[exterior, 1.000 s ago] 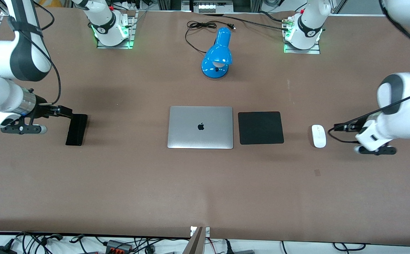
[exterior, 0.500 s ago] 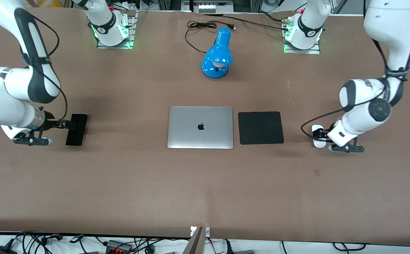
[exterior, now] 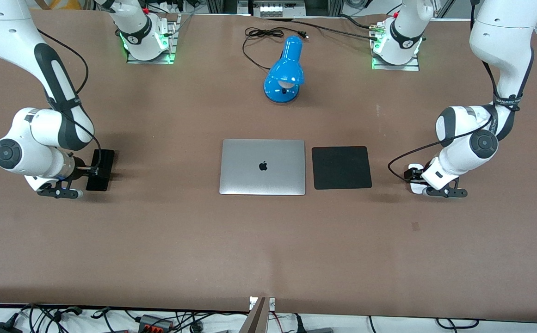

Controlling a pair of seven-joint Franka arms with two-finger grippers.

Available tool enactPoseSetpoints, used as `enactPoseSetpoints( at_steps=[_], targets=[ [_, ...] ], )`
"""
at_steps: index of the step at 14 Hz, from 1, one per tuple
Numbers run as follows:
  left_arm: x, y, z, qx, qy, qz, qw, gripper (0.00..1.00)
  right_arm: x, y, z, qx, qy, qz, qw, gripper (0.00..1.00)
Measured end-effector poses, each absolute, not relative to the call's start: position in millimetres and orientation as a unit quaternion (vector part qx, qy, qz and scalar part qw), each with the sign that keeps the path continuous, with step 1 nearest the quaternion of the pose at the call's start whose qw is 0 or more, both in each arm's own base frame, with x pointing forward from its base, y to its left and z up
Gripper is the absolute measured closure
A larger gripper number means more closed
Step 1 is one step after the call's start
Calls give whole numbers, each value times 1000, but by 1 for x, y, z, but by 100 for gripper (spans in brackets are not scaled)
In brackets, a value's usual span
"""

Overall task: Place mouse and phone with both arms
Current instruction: 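Lower the right gripper onto the phone while the left gripper reaches the mouse, then carry the white mouse with the left gripper over the black mouse pad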

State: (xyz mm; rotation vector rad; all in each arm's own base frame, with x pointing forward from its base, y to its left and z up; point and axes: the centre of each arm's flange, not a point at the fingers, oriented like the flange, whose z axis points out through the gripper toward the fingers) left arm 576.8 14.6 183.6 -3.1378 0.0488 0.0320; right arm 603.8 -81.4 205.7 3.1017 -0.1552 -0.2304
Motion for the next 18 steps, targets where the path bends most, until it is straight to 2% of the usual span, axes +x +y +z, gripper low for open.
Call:
enactPoseSetpoints(
  at_steps=[1,2,3,4,8,13,16,18],
  targets=[
    [576,15,179,-1000,16,14,2,16,603,-84,203,996,-52,-76,14,0],
    [575,15,176,-1000,16,16,2,17,602,-87,201,995,-55,-78,13,0],
    [574,15,175,-1000,16,17,2,25,601,-90,197,995,-57,-80,13,0],
    [575,15,175,-1000,15,17,2,37,600,-92,195,995,-59,-81,13,0],
    [589,2,197,-1000,26,1,0,38,598,-94,185,994,-61,-89,12,0],
    [605,-127,281,-999,22,36,0,38,594,-98,173,993,-65,-98,13,0],
    [580,-213,264,-999,-4,47,10,38,594,-99,171,993,-65,-99,13,0],
    [573,-231,238,-999,-1,52,14,38,593,-98,168,993,-65,-100,13,0]
  ],
)
